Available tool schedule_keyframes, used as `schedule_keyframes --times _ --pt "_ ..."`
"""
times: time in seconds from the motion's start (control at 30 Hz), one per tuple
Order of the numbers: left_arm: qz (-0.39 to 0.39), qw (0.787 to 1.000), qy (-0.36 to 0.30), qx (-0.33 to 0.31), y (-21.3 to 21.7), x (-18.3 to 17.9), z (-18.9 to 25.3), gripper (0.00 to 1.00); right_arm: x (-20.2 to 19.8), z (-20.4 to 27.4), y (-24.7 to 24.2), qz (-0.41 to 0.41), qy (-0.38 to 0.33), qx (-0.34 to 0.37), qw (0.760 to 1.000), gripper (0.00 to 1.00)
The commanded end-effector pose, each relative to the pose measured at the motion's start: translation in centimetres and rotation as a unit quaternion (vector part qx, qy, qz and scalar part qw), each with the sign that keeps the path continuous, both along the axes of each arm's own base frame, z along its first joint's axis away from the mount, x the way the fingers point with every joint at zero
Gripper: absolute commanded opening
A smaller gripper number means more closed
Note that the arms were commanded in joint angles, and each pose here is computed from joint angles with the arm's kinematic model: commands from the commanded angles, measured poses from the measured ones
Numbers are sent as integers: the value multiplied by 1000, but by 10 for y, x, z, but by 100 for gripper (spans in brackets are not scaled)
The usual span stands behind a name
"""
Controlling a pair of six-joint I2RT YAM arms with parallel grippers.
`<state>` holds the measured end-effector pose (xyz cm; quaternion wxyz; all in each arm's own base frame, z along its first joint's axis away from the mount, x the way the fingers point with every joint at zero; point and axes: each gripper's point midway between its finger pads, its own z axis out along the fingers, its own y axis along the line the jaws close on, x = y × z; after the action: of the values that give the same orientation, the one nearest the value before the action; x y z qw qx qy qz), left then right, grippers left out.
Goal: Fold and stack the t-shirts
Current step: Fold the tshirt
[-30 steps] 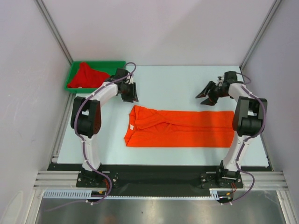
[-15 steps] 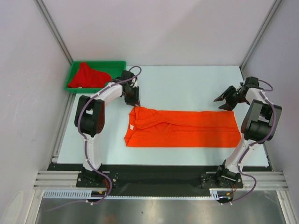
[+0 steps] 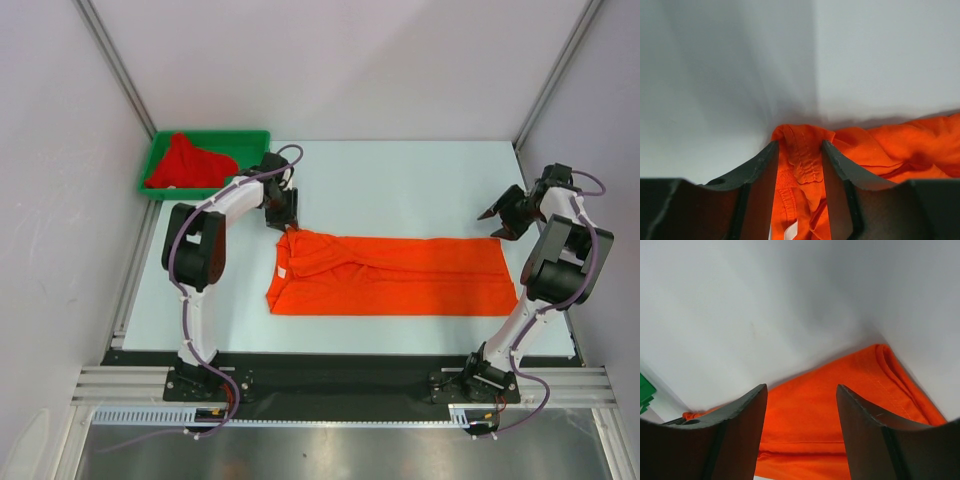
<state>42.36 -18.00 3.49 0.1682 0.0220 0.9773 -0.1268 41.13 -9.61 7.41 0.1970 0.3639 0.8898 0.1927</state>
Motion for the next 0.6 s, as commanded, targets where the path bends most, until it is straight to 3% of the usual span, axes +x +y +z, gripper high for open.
schedule_keyframes --times 0.0,0.17,0.43,0.57 --pt "-5 999 -35 -7 -4 9 33 46 2 2 -14 -1 2 -22 1000 64" --pt "-7 1000 -22 -9 -5 6 24 44 0 -3 -18 -3 8 -23 1000 64" --pt "-4 999 -44 5 -1 17 34 18 -2 -8 -39 -12 23 -67 997 64" --pt "-2 998 -63 3 -1 20 46 12 0 -16 -49 -13 37 -86 995 64"
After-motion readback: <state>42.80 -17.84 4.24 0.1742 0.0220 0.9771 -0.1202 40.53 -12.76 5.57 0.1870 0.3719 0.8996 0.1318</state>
